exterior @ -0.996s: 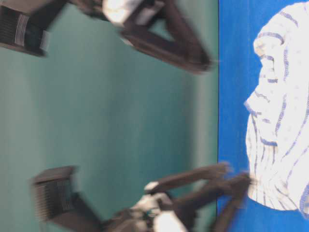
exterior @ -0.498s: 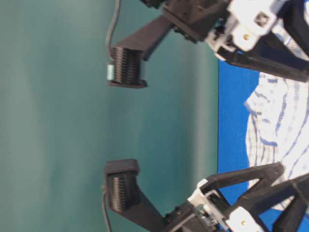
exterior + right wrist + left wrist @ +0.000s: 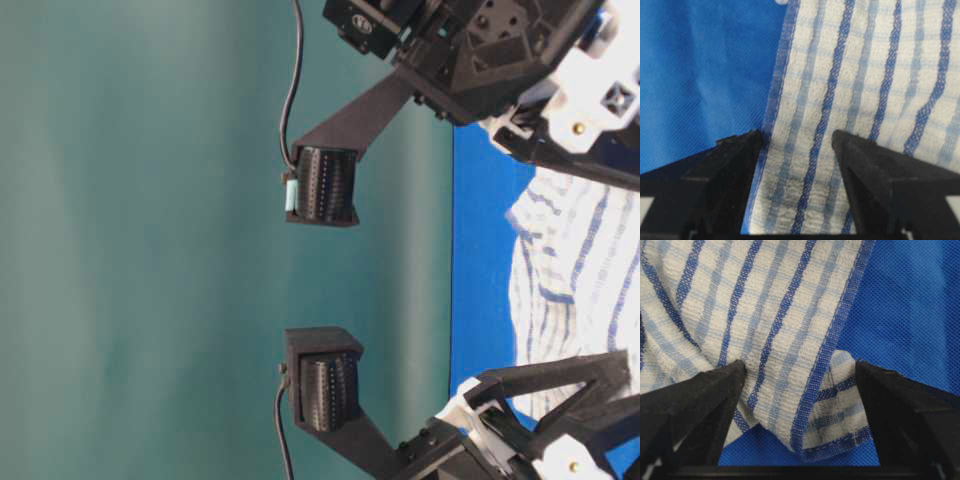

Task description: Lift the towel with both arms.

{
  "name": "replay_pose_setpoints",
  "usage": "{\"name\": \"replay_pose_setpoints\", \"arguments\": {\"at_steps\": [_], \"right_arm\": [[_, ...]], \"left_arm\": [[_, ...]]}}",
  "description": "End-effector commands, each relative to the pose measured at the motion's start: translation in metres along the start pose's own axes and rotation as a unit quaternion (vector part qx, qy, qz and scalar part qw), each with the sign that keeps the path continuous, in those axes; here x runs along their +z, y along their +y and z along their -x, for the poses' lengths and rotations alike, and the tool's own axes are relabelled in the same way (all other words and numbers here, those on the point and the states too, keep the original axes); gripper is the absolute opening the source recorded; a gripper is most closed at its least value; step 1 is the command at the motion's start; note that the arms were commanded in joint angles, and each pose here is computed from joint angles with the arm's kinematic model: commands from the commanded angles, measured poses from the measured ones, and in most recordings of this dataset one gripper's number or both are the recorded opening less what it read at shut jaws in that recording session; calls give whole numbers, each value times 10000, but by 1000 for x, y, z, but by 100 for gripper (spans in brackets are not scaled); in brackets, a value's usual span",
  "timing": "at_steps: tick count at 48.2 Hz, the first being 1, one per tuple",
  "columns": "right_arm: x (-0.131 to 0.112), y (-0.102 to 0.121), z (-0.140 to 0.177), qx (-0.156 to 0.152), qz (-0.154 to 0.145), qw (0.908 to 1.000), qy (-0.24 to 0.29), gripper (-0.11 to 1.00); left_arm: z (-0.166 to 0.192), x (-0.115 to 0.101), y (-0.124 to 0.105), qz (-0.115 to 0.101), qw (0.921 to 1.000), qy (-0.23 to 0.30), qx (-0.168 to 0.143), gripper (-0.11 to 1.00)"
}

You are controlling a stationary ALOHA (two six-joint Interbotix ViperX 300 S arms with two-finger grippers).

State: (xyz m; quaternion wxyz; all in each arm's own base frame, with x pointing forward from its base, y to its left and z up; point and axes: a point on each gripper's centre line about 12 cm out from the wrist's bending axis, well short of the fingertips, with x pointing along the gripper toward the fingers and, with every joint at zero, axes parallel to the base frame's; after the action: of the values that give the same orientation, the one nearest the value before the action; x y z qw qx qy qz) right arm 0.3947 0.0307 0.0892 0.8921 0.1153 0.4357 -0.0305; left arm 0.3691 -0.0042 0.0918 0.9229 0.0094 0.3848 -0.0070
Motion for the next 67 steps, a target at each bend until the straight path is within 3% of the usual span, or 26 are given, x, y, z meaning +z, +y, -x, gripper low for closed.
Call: {"name": "replay_pose_setpoints", "arguments": {"at_steps": [1, 8, 13, 16, 18, 24, 29, 41, 56, 61, 67], "right_arm": [[5, 1, 0, 7, -29, 10000, -38, 64], [5, 0, -1, -1, -12, 10000, -32, 55], [5, -1, 0, -16, -17, 10000, -21, 28], [5, -2, 1, -31, -29, 10000, -9, 8], [6, -3, 2, -43, -41, 10000, -5, 2], [12, -5, 11, -61, -64, 9999, -50, 2], [24, -5, 28, -49, -94, 9997, -199, 2], [68, -13, 107, -88, -121, 9955, -940, 2], [111, -50, 220, -840, 42, 9813, -1730, 2], [127, -48, 256, -999, 136, 9753, -1965, 2], [143, -45, 290, -1156, 205, 9692, -2167, 2]], "left_arm": [[2, 8, 2, 32, 9999, -130, 19, 79], [3, 8, 2, 24, 9999, -99, 17, 46], [3, 6, 2, 9, 10000, -61, 16, 17], [3, 5, 2, -6, 10000, -23, 15, 6], [4, 5, 2, 1, 10000, 8, 14, 6], [10, 11, 2, -6, 10000, 23, 9, 6], [24, 28, 2, -6, 10000, -92, 4, 6], [84, 77, 17, 118, 9981, -588, 145, 6], [176, 121, 59, 476, 9898, -1178, 649, 6], [209, 140, 62, 465, 9846, -1522, 729, 6], [247, 164, 60, 235, 9774, -1942, 801, 6]]}}
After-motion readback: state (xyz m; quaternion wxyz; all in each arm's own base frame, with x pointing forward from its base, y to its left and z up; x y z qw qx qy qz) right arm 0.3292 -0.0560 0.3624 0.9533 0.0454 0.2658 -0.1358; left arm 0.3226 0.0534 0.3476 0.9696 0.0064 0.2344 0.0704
